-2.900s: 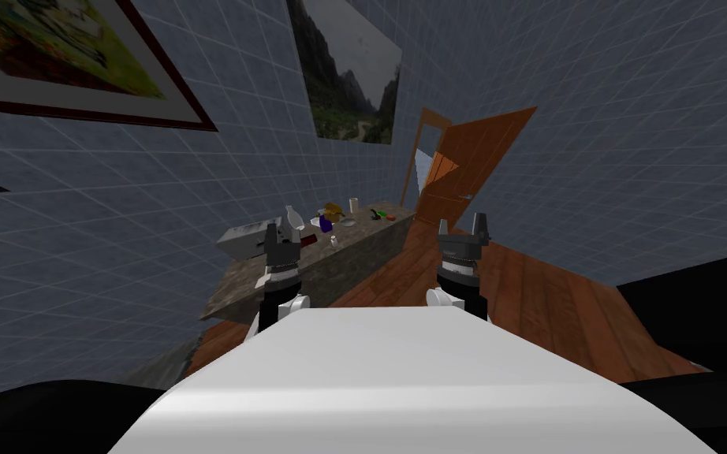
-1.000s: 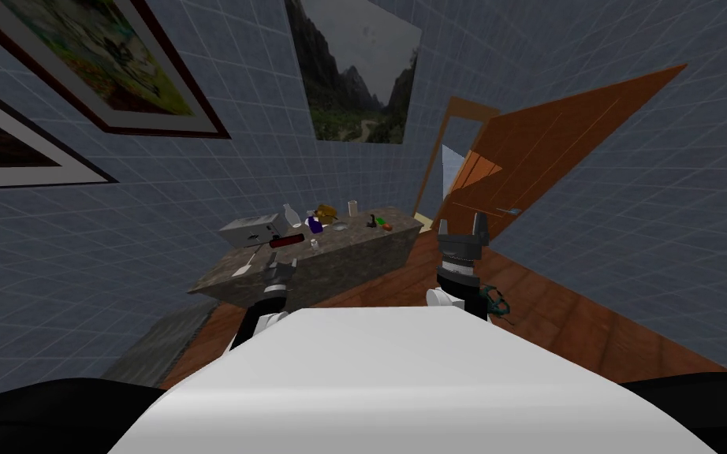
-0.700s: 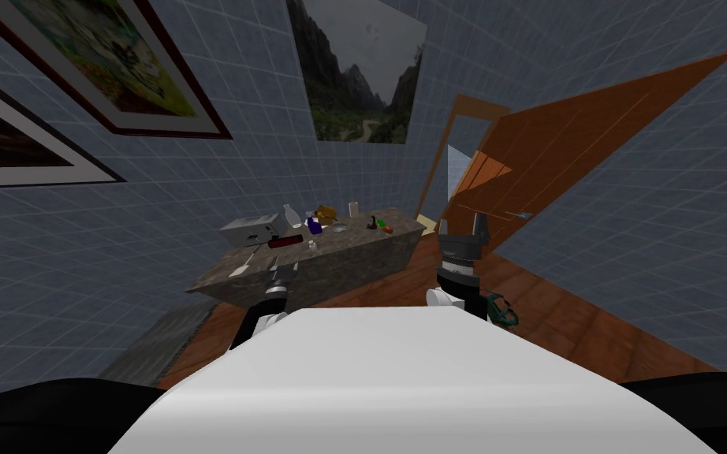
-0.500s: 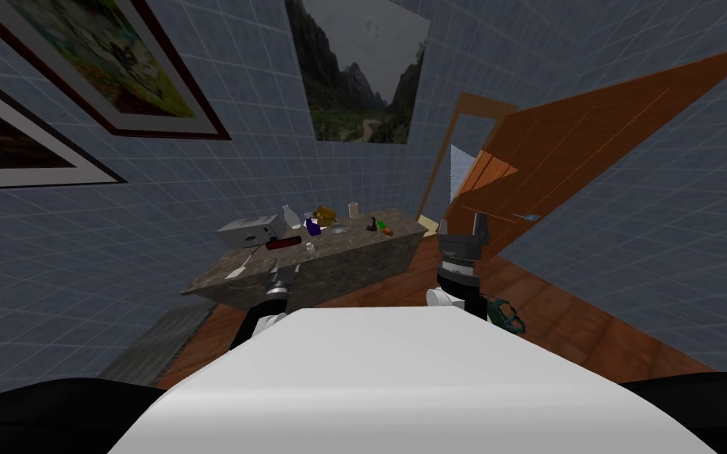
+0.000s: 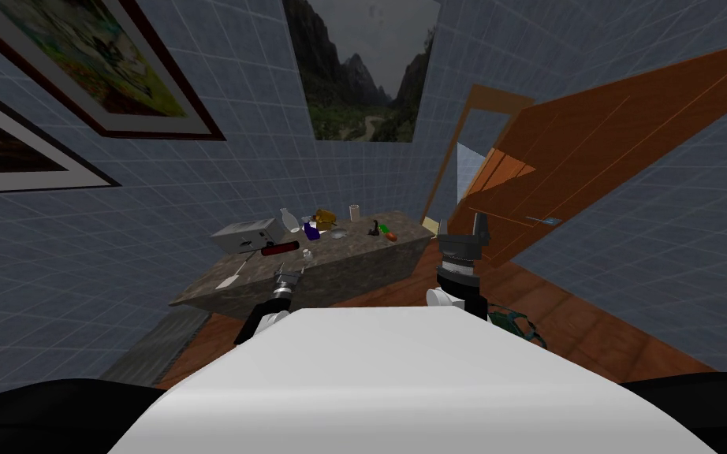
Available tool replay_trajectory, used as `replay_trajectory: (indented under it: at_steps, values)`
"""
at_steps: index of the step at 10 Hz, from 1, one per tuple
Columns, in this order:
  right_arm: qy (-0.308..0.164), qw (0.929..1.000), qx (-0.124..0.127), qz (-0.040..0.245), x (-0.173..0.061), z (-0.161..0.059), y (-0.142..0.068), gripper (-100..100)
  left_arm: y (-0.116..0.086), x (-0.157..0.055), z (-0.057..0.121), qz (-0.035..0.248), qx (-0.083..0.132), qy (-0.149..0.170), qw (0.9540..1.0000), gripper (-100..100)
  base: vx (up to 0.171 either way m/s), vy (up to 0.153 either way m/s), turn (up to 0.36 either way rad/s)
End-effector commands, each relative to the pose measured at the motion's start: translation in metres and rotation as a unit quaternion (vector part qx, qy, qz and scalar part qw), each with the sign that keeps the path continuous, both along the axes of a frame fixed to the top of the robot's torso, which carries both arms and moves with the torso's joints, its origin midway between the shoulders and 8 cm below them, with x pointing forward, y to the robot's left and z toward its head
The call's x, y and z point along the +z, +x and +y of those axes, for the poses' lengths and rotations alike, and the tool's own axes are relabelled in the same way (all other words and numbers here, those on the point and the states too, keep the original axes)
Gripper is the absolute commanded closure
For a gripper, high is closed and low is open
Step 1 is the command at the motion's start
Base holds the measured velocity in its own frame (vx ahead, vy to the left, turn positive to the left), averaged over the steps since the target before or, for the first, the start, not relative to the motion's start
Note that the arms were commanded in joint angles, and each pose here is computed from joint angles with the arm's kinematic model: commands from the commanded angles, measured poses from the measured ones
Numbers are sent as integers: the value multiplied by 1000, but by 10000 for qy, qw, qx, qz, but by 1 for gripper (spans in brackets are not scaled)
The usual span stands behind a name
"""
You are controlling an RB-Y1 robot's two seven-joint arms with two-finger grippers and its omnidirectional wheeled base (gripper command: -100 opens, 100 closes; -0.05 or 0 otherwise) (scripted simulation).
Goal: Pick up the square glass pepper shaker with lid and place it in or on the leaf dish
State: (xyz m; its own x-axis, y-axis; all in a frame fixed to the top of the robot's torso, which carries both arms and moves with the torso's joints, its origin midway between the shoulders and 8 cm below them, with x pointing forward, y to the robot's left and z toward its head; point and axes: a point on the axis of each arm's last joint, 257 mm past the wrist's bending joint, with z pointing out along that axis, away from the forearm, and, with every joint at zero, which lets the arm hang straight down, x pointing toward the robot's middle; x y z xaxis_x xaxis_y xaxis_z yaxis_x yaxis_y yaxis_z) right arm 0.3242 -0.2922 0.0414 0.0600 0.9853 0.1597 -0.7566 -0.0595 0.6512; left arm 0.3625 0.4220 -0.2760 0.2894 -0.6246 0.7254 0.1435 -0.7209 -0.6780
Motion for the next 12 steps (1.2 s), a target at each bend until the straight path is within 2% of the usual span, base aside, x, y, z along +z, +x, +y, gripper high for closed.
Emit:
replay_trajectory:
  at_steps: [1,4,5,8,10,11,12]
  values:
    - [0,10000,0,0,0,0,0,0,2,-8,-6,46,-10,-394,9992,-100,142,14,32]
    - [0,10000,0,0,0,0,0,0,5,-20,-21,63,3,-1052,9944,-100,129,32,27]
    - [0,10000,0,0,0,0,0,0,7,-26,-32,42,40,-1462,9892,-100,139,84,35]
    - [0,10000,0,-1,0,0,0,0,9,-33,-49,-44,158,-2026,9791,-100,90,53,22]
    - [0,10000,1,-1,0,0,0,0,10,-35,-59,-113,252,-2316,9724,-100,41,43,16]
    - [0,10000,1,-1,0,0,0,0,10,-36,-62,-133,280,-2390,9705,-100,29,37,5]
    - [0,10000,1,-1,0,0,0,0,10,-36,-59,-122,261,-2331,9720,-100,12,13,-2]
